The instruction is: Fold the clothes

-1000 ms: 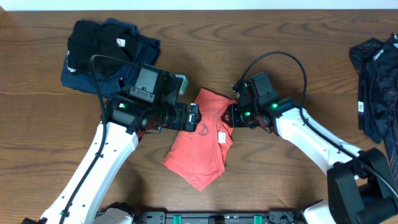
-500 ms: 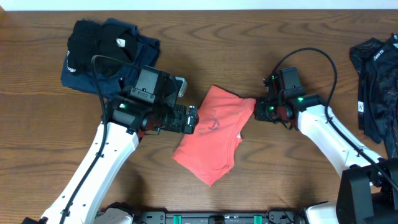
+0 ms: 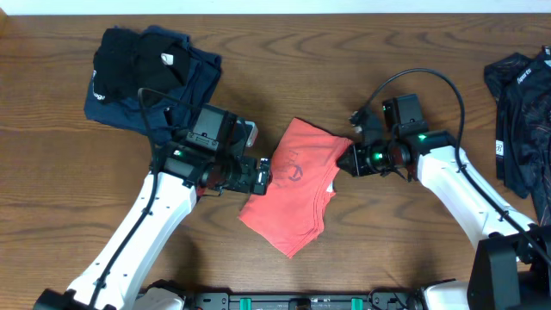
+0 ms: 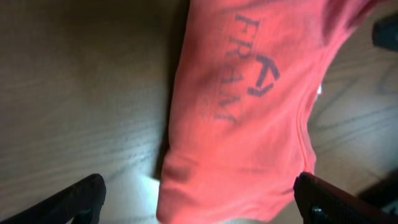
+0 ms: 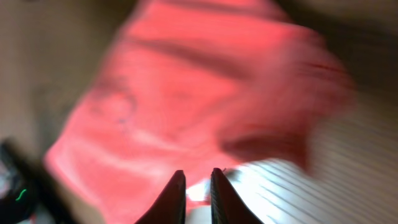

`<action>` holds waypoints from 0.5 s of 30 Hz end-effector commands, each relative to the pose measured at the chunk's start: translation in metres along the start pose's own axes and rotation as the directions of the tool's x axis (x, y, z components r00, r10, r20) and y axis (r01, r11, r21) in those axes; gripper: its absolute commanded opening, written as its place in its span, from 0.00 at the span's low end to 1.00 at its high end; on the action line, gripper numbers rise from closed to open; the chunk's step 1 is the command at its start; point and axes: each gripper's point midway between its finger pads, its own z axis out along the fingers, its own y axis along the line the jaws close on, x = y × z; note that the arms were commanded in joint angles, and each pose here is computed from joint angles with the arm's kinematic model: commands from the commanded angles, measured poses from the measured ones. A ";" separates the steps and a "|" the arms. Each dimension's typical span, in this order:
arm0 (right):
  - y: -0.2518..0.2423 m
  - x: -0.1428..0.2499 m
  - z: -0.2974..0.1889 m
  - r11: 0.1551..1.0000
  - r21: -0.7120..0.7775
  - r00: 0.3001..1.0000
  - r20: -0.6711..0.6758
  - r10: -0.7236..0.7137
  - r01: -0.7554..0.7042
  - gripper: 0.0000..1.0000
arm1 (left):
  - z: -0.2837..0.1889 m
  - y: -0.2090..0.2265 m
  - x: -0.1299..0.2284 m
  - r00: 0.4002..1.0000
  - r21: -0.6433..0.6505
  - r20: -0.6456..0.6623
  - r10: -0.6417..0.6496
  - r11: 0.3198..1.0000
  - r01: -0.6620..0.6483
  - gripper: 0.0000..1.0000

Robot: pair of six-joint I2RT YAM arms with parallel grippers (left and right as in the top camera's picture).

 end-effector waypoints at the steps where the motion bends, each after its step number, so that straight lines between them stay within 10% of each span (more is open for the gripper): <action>1: 0.023 -0.008 -0.002 0.996 -0.074 0.998 0.027 -0.051 0.052 0.01 | 0.017 0.007 0.009 0.999 -0.007 -0.047 -0.001 1.000 0.001 0.98; 9: -0.051 -0.007 0.013 0.911 0.368 0.982 0.092 0.163 -0.186 0.01 | 0.053 0.001 0.011 0.993 0.080 -0.117 -0.017 0.996 0.027 0.98; 15: -0.076 0.014 0.042 0.883 0.417 0.972 0.005 0.236 -0.216 0.01 | 0.069 -0.003 -0.007 0.997 0.122 -0.072 0.000 0.992 0.009 0.98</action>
